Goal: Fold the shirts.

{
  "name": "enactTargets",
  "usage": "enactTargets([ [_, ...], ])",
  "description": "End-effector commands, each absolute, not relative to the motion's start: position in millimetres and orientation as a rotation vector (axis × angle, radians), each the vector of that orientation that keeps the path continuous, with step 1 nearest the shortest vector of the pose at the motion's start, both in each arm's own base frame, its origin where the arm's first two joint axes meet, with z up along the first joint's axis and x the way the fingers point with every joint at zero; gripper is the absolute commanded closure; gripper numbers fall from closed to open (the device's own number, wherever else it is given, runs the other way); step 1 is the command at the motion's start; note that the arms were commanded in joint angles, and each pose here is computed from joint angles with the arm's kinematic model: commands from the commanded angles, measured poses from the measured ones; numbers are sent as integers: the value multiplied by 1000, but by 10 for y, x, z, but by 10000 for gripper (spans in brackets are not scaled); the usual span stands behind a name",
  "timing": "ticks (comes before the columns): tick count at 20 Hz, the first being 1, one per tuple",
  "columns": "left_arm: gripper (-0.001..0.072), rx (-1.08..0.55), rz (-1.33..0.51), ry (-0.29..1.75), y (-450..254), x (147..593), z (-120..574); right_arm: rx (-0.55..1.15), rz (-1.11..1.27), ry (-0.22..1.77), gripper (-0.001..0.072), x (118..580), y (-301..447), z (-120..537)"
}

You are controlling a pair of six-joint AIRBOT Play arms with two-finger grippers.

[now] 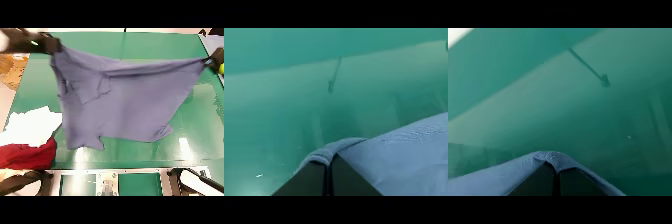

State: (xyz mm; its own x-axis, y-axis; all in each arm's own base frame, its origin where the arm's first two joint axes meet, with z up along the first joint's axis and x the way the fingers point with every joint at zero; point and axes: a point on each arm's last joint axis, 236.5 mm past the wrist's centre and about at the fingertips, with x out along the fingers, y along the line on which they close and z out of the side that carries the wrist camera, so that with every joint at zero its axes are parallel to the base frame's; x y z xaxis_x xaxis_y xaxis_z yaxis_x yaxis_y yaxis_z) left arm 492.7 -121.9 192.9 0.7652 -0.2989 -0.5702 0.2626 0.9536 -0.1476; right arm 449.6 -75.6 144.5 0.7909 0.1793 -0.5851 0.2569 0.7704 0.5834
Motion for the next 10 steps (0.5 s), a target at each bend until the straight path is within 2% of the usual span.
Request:
enactTargets([
  [1,676,-150,-329,731,-1438,5434,845,726,-113,799,699,4797,-955,392],
  [6,674,-187,-349,861,-1551,5493,86,743,-120,946,697,4861,-970,-393],
  [7,494,-182,-347,859,-1533,5498,100,733,-118,946,643,4855,-993,-400],
  [8,168,-182,-351,868,-1513,5488,141,725,-110,948,441,4839,-1026,-354],
  [9,108,-187,-359,903,-1461,5435,197,720,-91,967,319,4796,-1050,-289],
  [10,108,-188,-373,948,-1406,5356,252,719,-78,998,312,4711,-1107,-222],
])
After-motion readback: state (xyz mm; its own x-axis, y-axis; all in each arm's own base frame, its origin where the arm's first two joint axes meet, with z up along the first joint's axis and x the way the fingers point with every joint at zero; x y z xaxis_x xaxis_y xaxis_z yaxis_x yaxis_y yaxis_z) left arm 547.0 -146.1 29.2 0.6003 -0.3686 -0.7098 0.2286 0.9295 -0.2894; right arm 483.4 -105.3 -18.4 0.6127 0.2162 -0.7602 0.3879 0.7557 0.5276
